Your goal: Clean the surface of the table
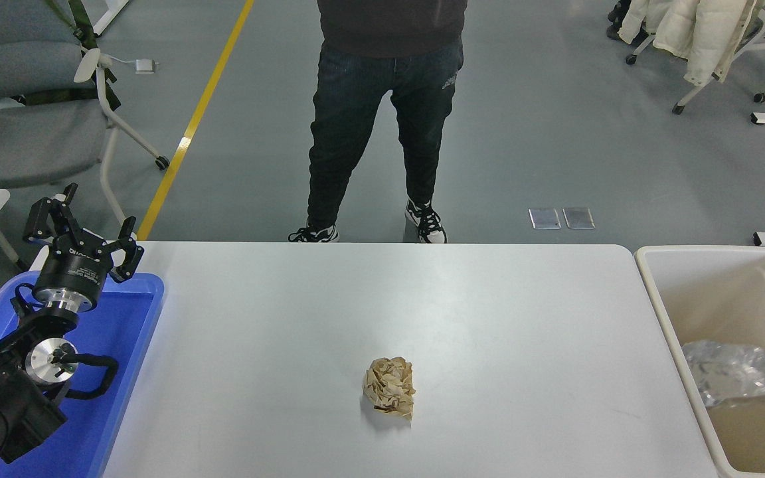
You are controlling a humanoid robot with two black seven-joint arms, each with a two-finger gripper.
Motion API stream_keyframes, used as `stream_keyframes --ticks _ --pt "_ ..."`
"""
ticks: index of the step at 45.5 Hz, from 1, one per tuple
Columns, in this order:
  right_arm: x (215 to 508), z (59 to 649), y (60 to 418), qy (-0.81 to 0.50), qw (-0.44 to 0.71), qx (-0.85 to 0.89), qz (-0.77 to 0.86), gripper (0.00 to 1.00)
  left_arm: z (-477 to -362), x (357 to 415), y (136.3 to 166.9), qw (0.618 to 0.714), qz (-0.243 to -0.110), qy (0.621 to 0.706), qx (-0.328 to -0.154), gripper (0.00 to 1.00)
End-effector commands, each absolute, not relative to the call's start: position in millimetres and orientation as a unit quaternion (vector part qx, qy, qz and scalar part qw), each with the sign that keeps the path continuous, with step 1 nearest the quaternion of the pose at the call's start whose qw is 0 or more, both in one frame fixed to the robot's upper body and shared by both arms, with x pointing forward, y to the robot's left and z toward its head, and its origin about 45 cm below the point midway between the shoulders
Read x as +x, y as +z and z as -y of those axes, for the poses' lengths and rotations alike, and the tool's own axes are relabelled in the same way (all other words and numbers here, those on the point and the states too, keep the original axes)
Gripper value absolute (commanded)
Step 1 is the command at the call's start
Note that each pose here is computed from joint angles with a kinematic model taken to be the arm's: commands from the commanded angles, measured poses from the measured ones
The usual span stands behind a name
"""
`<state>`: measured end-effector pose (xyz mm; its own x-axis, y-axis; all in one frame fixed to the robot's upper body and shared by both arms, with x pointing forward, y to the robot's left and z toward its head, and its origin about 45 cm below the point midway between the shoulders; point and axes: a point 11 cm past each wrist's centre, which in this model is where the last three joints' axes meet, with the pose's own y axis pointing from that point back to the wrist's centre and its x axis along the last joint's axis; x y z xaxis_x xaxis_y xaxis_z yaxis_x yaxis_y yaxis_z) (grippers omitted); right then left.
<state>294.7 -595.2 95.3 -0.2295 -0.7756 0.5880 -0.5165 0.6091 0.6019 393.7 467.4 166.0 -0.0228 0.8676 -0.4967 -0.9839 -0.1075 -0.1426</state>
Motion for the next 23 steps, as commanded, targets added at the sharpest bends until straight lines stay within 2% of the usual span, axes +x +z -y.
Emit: stream_keyframes --ticks 1,11,16,23 --pt "298 595 98 -0.137 0.457 0.418 0.773 1.0 -467.6 393.6 165.9 0.6569 -0.122 0.7049 -0.238 1.0" --pt "296 597 99 -0.173 0.394 0.403 0.808 1.0 -467.1 393.7 166.0 0.6573 -0.122 0.7044 -0.239 1.0" --pt "306 592 103 -0.182 0.363 0.406 0.819 1.0 -467.3 393.7 166.0 0.6568 -0.122 0.7045 -0.239 1.0" --pt "321 603 132 -0.207 0.249 0.405 0.855 1.0 -467.8 393.5 165.8 0.6561 -0.121 0.7056 -0.239 1.0"
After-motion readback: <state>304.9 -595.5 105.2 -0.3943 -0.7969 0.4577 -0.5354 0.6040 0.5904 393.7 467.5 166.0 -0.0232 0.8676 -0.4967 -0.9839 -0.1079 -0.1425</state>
